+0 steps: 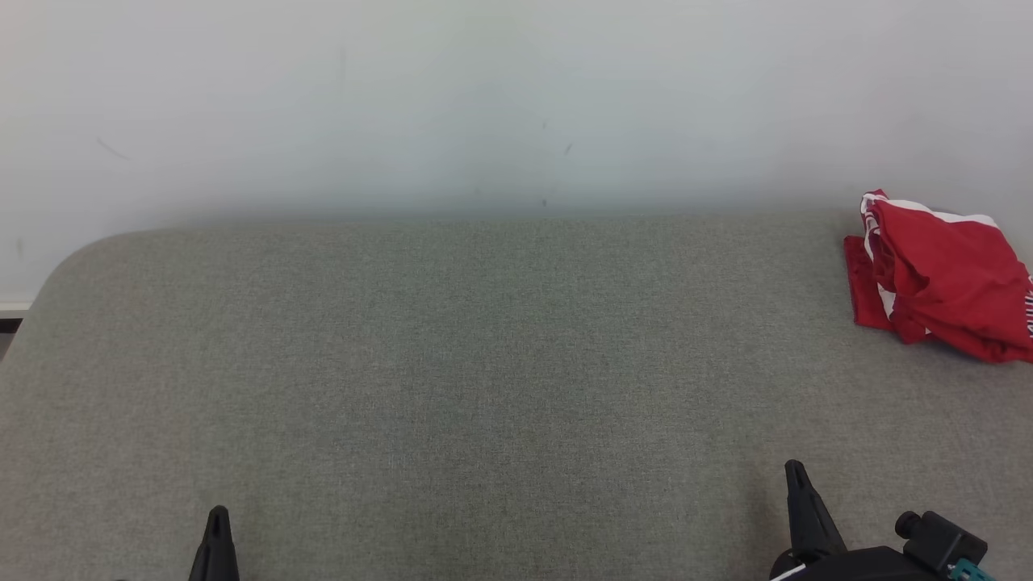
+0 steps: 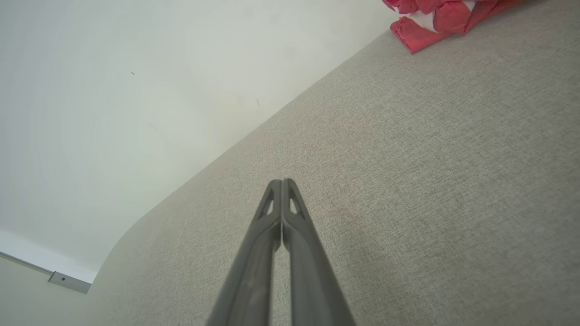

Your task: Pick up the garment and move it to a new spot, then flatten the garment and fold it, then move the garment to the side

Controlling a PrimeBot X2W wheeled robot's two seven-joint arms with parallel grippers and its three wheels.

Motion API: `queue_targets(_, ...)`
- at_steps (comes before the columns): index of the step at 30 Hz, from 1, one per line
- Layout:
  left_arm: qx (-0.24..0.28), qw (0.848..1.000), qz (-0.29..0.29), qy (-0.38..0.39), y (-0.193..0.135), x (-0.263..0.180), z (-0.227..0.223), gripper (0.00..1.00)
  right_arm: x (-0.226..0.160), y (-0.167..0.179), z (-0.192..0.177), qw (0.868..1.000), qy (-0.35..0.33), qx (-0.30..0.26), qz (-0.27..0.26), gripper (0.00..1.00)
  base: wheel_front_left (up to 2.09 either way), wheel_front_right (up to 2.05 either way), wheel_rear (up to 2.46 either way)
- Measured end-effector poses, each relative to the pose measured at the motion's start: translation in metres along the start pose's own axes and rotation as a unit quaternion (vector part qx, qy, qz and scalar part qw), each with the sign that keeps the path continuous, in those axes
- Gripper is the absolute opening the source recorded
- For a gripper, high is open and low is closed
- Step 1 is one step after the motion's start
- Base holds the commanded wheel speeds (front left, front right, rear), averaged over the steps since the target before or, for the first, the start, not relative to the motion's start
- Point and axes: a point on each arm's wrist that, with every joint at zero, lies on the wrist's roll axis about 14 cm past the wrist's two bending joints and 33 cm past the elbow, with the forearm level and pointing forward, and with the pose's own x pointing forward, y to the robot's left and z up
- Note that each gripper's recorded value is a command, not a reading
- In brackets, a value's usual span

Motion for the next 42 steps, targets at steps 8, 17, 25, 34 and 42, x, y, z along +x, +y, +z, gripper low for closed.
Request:
queue_targets(8, -0.06, 0.998, 0.004, 0.002, -0.001, 0.004, 0.001, 0.0, 0.003, 0.0, 0.003, 0.998, 0.0, 0.059, -0.004, 0.0, 0.0, 0.0, 0.0)
queue_targets(17, -0.122, 0.993, 0.005, 0.005, -0.002, 0.009, 0.002, 0.0, 0.007, 0.001, 0.006, 0.993, -0.002, 0.119, -0.006, 0.0, 0.0, 0.0, 0.0)
queue_targets(25, -0.169, 0.986, 0.004, 0.007, -0.004, 0.013, 0.004, 0.0, 0.01, 0.002, 0.009, 0.986, -0.002, 0.167, -0.005, 0.0, 0.0, 0.0, 0.0)
queue_targets(34, -0.222, 0.975, 0.001, 0.01, -0.006, 0.017, 0.005, 0.0, 0.013, 0.004, 0.011, 0.976, -0.002, 0.219, -0.003, 0.0, 0.0, 0.0, 0.0)
queue_targets(42, -0.263, 0.965, 0.0, 0.013, -0.008, 0.02, 0.005, 0.0, 0.015, 0.006, 0.014, 0.966, -0.003, 0.258, 0.002, 0.0, 0.0, 0.0, 0.0)
